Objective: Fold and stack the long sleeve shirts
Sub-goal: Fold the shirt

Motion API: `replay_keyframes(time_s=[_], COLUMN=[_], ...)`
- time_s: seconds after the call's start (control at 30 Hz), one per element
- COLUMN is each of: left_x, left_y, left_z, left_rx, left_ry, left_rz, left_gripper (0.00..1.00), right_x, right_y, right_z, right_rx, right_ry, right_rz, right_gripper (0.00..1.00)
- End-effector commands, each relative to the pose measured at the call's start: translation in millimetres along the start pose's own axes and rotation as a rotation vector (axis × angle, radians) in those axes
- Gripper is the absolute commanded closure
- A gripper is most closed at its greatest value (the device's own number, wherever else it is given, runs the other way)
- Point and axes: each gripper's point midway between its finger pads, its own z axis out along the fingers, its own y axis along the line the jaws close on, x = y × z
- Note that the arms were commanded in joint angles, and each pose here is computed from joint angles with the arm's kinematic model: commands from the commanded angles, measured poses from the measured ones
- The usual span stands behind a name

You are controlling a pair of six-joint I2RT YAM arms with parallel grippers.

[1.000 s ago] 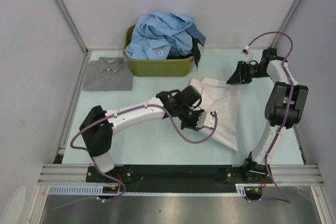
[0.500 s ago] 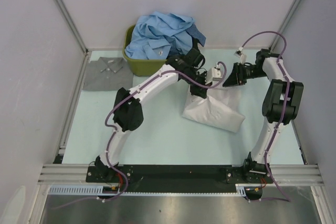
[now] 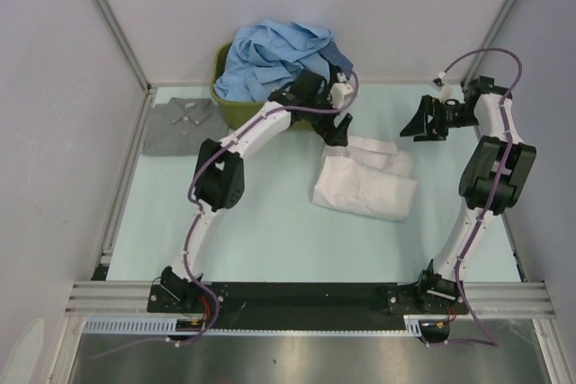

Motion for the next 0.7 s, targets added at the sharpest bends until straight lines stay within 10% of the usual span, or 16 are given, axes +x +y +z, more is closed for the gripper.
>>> replay_keyframes(time_s=[0.0, 0.33, 0.67], left_x=[-36.7, 62.7, 75.9], left_y=[2.6, -42.8, -37.0], left_z=[-68.3, -55.9, -5.5], left_rx=[0.070, 0.162, 0.132], left_ry=[-0.194, -0.073, -0.073], left_rz=[-0.264, -0.590, -0.576], left_gripper=[0.00, 0.01, 0.01], right_x=[29.3, 94.2, 67.7], right_y=[35.0, 31.5, -58.0], right_z=[-9.9, 17.9, 49.9], right_rx=[-0.012, 0.108, 0.398], right_ry=[0.037, 0.181, 0.162], right_rz=[0.096, 0.152, 0.091], right_gripper=[0.00, 0.00, 0.06])
